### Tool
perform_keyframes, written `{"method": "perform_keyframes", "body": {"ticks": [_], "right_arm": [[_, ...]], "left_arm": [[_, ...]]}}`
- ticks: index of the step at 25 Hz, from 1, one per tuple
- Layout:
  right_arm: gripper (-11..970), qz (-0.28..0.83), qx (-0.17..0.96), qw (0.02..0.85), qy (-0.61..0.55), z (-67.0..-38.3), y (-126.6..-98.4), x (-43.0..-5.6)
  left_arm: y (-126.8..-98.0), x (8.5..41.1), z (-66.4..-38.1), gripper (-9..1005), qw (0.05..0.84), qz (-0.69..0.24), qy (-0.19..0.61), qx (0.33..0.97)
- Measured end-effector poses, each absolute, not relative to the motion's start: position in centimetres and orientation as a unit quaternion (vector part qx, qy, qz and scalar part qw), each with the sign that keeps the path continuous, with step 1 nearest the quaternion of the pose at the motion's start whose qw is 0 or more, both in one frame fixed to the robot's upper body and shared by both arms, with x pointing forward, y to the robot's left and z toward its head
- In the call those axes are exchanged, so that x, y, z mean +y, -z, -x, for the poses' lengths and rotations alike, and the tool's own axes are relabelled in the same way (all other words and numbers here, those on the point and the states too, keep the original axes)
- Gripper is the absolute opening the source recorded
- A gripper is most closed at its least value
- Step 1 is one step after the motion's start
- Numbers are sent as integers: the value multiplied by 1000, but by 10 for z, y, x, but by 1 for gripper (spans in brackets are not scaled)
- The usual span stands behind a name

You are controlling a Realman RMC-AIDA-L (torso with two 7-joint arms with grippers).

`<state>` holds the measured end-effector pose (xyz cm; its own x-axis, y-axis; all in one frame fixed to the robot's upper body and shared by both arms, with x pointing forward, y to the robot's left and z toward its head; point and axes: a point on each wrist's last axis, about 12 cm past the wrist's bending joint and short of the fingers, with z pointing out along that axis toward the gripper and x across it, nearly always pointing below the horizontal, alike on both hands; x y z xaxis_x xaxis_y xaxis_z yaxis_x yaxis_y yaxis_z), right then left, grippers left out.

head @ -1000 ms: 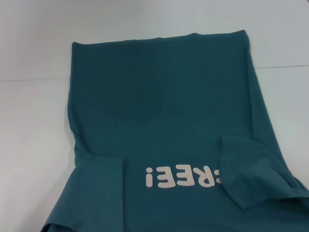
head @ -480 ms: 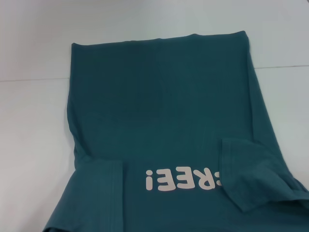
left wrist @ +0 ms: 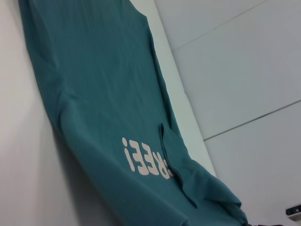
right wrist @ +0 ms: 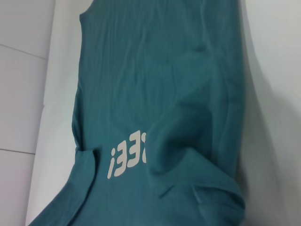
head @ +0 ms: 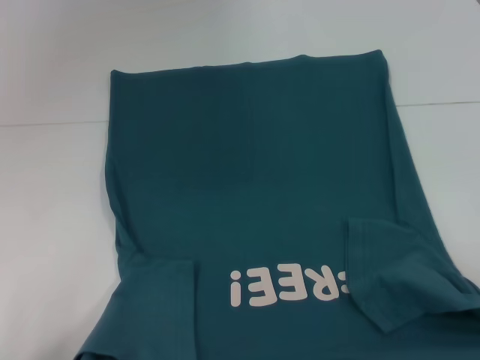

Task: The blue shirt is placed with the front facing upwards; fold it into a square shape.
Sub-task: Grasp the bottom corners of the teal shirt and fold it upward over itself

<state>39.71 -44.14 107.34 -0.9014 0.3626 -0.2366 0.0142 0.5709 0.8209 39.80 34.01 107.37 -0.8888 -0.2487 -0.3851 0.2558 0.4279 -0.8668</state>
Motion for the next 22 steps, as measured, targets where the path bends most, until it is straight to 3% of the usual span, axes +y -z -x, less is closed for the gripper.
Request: {"method": "perform_keyframes", "body": {"ticks": [8, 22], "right_arm": [[132, -77, 860, 209, -460, -429, -1084, -432], [137, -2, 863, 275, -424, -529, -1131, -412]], "left_arm": [[-1080, 335, -419, 51, 245, -26, 533, 809], [-1106, 324, -492, 52, 271, -75, 515, 810]]}}
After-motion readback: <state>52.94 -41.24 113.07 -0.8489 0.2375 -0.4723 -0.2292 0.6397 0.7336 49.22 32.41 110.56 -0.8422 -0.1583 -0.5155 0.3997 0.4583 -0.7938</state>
